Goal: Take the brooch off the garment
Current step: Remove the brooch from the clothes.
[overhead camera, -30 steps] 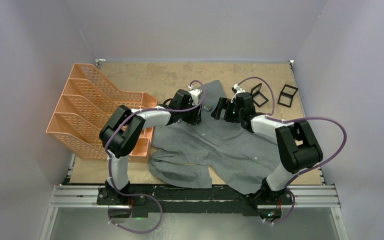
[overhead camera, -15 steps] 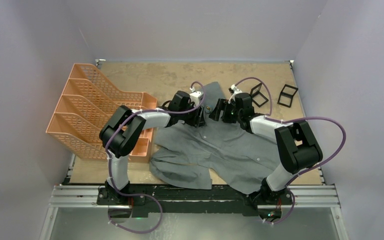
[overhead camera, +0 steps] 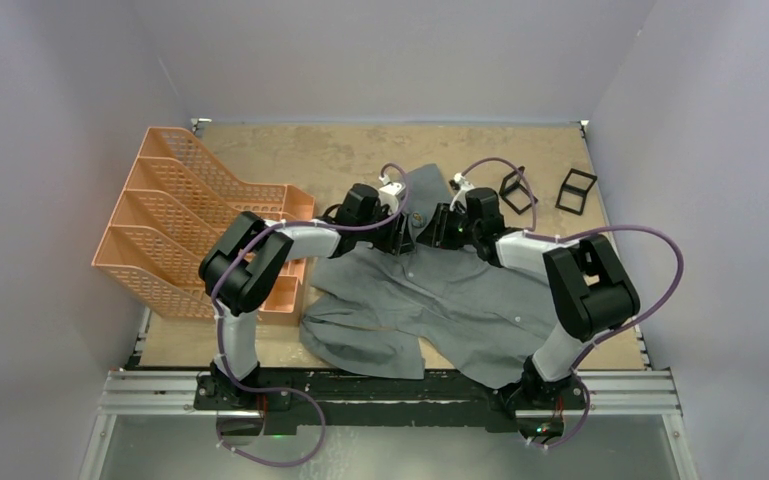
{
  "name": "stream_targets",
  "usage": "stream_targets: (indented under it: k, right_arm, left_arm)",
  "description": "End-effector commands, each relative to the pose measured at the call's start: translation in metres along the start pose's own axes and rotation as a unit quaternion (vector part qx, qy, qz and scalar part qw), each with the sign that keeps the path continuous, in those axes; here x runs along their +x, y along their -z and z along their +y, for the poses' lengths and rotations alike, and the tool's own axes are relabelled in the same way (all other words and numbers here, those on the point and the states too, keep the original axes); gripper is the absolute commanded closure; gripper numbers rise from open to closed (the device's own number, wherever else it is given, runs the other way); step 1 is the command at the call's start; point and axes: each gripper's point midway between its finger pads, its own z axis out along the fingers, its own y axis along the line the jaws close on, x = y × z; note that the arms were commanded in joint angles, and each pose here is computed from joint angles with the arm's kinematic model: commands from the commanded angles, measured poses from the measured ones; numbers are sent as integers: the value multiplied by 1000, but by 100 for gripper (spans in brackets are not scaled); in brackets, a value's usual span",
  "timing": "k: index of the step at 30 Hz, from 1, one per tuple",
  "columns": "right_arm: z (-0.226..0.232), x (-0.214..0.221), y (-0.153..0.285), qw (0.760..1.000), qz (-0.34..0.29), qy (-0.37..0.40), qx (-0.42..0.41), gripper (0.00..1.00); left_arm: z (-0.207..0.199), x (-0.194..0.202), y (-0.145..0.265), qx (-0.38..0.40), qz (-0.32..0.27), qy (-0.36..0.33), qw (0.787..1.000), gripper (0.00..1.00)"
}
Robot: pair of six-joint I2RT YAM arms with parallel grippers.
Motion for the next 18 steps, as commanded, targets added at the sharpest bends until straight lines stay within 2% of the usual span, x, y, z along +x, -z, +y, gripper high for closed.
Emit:
stream_targets:
  k: [1,18]
  right_arm:
    - [14,3,-7,999,14,8,-34,65]
    - [23,15,-15,997,38,-12,-70,73]
  left_arm:
    - [-13,-13,2,26,-28,-9,999,63]
    - [-22,-12,4,49,-41,-19,998,63]
